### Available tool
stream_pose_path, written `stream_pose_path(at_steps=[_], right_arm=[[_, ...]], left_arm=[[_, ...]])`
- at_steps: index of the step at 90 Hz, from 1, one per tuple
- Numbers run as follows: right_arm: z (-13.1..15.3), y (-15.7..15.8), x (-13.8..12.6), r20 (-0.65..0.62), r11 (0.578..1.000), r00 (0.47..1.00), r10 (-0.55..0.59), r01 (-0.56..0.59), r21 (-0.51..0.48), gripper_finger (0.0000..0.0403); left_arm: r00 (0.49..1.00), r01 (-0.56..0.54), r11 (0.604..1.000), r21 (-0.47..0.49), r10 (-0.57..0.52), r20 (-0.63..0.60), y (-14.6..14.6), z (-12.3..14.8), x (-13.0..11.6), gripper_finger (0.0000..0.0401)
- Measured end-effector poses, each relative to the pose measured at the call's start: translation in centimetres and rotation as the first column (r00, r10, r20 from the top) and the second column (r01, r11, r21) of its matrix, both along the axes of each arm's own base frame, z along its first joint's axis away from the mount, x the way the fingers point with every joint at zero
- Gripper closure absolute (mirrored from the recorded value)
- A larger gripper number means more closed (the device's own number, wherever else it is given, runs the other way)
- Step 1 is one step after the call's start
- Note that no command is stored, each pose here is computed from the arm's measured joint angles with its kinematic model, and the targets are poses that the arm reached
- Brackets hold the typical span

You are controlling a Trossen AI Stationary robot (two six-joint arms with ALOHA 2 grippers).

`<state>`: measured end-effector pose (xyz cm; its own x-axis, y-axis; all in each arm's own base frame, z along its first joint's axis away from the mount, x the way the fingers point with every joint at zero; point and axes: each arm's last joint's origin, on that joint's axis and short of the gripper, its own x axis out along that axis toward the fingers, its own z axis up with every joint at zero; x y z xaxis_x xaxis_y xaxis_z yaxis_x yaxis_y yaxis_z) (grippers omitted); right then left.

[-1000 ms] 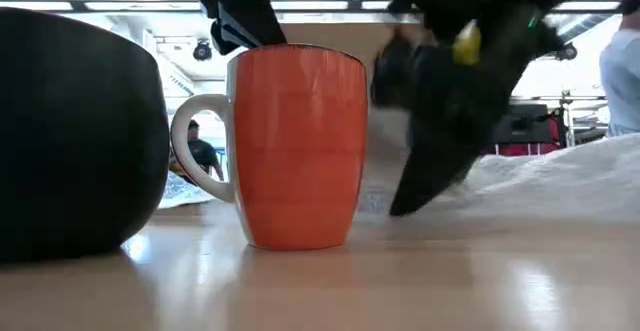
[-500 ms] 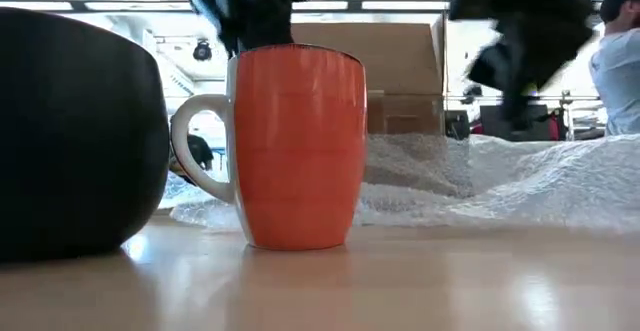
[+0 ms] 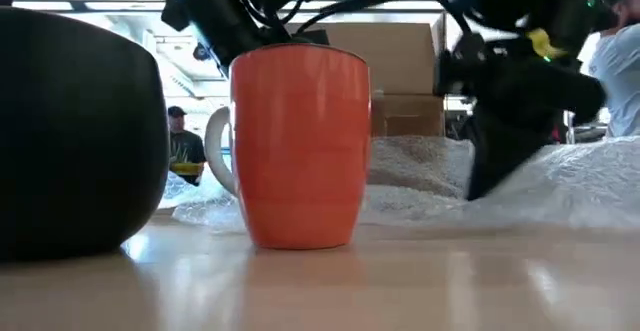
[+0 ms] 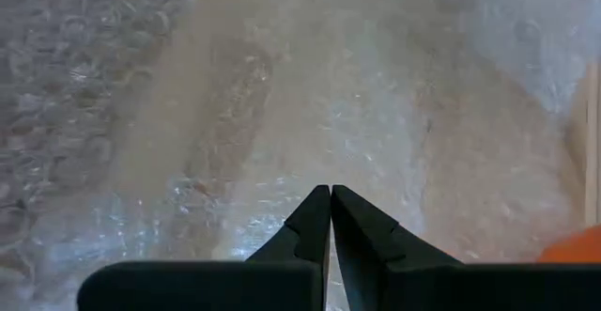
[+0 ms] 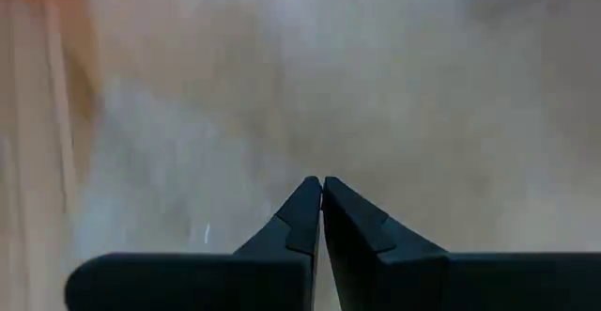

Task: Wrap mug
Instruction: Prepare the right transparent bubble wrap

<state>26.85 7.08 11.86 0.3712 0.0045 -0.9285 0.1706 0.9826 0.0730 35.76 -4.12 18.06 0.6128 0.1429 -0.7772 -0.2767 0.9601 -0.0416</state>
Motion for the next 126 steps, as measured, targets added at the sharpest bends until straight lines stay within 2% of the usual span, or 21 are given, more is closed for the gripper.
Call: stream_pose_path(at_steps=[17,29,42,57,64,72,80,90,105,115,126], right_arm=[[0.4,-0.1,-0.5,-0.128,1.0,0.992,-0.002,0.001,-0.009,0.04],[3.3,-0.4,-1.7,-0.234,0.999,0.972,-0.016,0.007,-0.037,0.04],[6.4,-1.0,-4.4,-0.354,0.997,0.934,-0.053,0.03,-0.072,0.04],[9.4,-2.1,-8.1,-0.47,0.984,0.866,-0.168,0.121,-0.129,0.0401],[10.4,-2.2,-8.8,-0.401,0.978,0.893,-0.203,0.167,-0.122,0.0401],[11.0,-1.9,-7.8,-0.166,0.981,0.967,-0.191,0.181,-0.076,0.0401],[10.2,-1.5,-6.3,0.007,0.99,0.991,-0.137,0.137,-0.04,0.0401],[8.1,-1.2,-4.5,0.046,0.995,0.995,-0.083,0.085,-0.046,0.0401],[3.6,-0.8,-3.0,-0.132,0.994,0.989,-0.073,0.061,-0.096,0.0401],[0.5,-0.5,-2.5,-0.283,0.997,0.959,-0.016,-0.006,-0.078,0.0401],[-0.6,-0.3,-2.4,-0.385,0.997,0.923,0.001,-0.03,-0.069,0.04]], left_arm=[[1.0,0.02,0.999,0.025,-0.02,0.011,0.1,0.7,-0.2,0.04],[1.0,0.019,1.0,0.024,-0.019,0.011,0.1,0.8,-0.3,0.04],[0.999,0.019,1.0,0.012,-0.018,-0.028,0.1,-0.1,-0.5,0.0398],[0.998,0.025,1.0,0.008,-0.024,-0.065,0.1,-0.5,-0.7,0.04],[0.997,0.029,1.0,0.01,-0.028,-0.065,0.1,-0.4,-0.7,0.0399],[0.998,0.033,0.999,0.013,-0.032,-0.062,0.2,-0.4,-0.7,0.0398],[0.996,0.032,0.999,0.016,-0.031,-0.086,0.2,-1.0,-0.9,0.0399],[0.992,0.039,0.999,0.017,-0.037,-0.118,0.2,-1.9,-0.9,0.04],[0.991,0.055,0.998,0.01,-0.054,-0.121,0.3,-1.9,-0.9,0.04],[0.988,0.074,0.997,-0.002,-0.073,-0.139,0.3,-2.3,-1.0,0.04],[0.983,0.081,0.997,-0.012,-0.082,-0.167,0.3,-3.2,-0.9,0.0401]])
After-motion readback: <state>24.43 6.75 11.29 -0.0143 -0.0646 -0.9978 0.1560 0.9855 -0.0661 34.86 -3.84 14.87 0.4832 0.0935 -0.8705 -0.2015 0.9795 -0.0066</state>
